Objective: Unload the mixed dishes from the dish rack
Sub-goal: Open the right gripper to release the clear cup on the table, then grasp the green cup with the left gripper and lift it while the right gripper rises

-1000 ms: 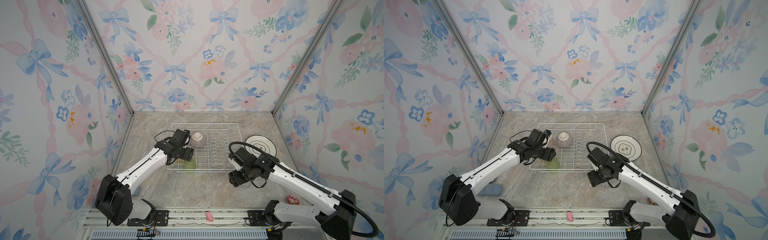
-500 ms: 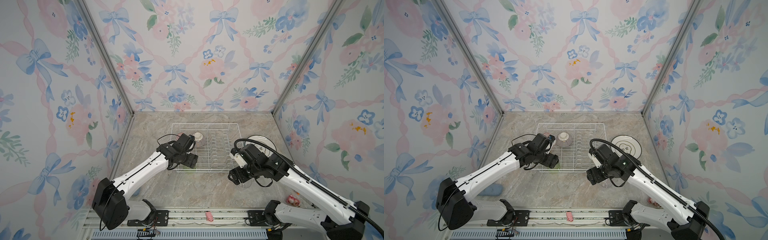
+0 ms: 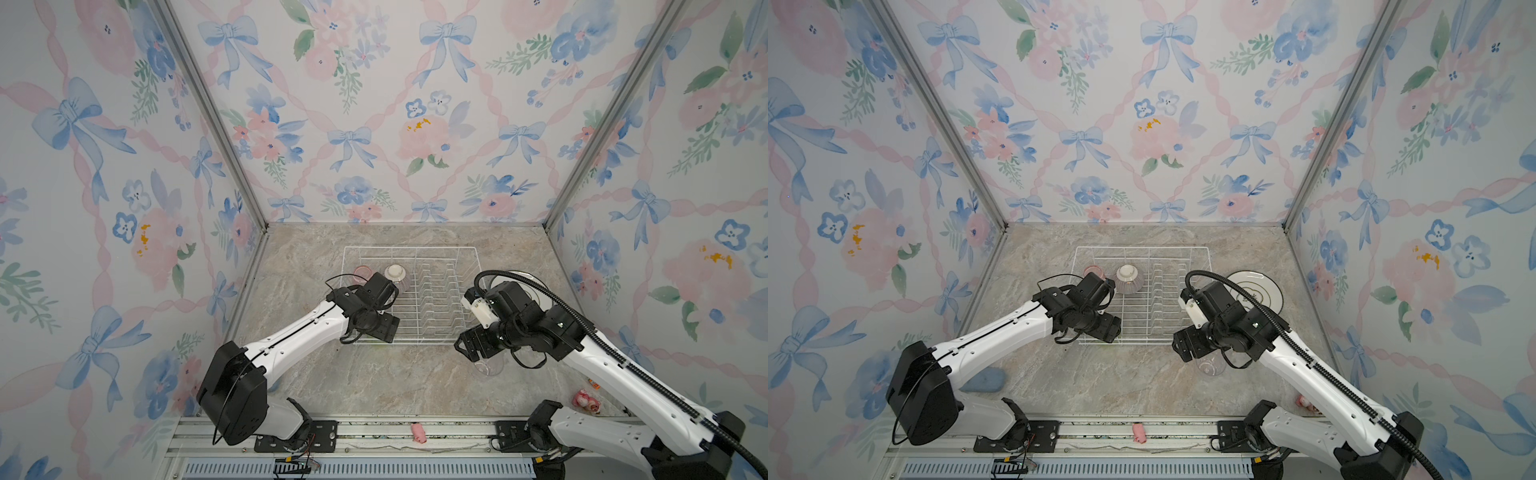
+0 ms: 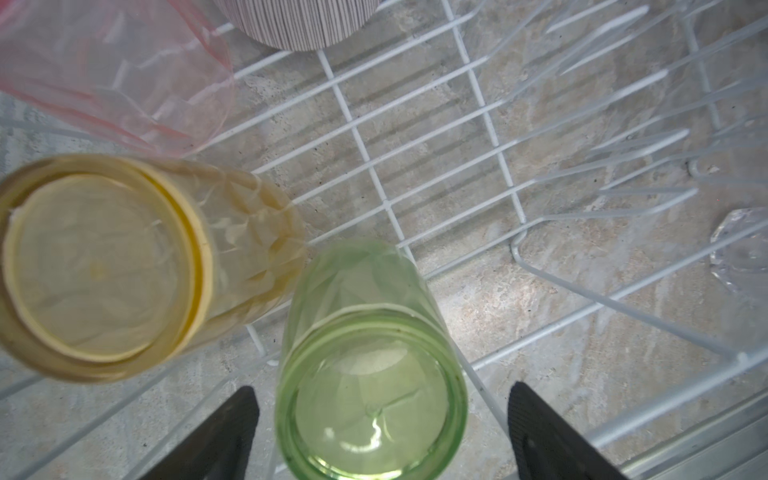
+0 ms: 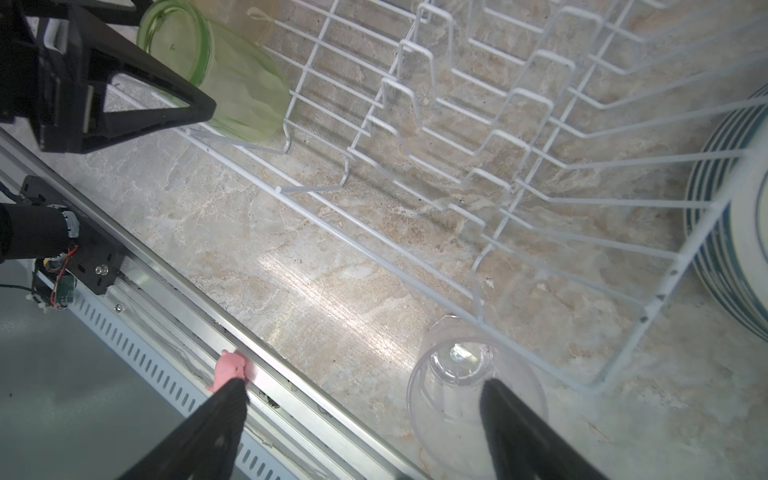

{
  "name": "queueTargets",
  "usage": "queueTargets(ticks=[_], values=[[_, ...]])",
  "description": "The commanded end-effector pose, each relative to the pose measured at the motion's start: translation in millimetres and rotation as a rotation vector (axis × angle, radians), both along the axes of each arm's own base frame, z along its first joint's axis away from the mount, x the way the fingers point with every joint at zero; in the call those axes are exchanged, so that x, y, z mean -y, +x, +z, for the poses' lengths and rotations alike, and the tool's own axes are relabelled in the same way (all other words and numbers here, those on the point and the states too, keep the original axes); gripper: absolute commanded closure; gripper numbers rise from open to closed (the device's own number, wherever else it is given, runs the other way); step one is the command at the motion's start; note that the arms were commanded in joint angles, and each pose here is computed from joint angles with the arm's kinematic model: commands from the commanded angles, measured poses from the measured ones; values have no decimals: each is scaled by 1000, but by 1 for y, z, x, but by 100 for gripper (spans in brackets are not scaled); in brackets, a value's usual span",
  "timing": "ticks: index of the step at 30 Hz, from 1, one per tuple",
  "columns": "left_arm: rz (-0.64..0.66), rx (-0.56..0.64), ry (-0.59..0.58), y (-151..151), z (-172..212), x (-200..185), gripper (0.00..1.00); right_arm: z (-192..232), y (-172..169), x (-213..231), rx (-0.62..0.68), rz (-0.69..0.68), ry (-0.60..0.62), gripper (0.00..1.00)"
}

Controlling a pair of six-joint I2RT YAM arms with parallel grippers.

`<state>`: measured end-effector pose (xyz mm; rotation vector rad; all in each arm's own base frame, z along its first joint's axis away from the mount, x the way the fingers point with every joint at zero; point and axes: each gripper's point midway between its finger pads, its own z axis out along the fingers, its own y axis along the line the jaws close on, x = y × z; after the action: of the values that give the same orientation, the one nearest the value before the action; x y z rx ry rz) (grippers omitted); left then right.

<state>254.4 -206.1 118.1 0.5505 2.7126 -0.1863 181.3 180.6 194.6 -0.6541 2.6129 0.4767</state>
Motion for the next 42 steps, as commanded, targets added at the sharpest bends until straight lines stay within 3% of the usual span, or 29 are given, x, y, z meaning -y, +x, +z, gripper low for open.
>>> queueTargets(ticks=[1,16,28,32,37,42], values=[[22,-34,33,-3,-11,-3,10,11,4,-6,31,26,47,9],[36,-73,117,3,-36,-7,14,5,10,-2,21,16,84,9],[6,-106,125,0,-39,-4,41,0,14,-6,3,12,104,9],[-5,-85,90,6,-27,0,50,4,19,-20,5,25,181,9],[-25,-59,26,14,-8,4,52,11,25,-47,-10,56,329,9],[-47,-49,-25,17,5,6,52,9,30,-64,-39,77,397,9]])
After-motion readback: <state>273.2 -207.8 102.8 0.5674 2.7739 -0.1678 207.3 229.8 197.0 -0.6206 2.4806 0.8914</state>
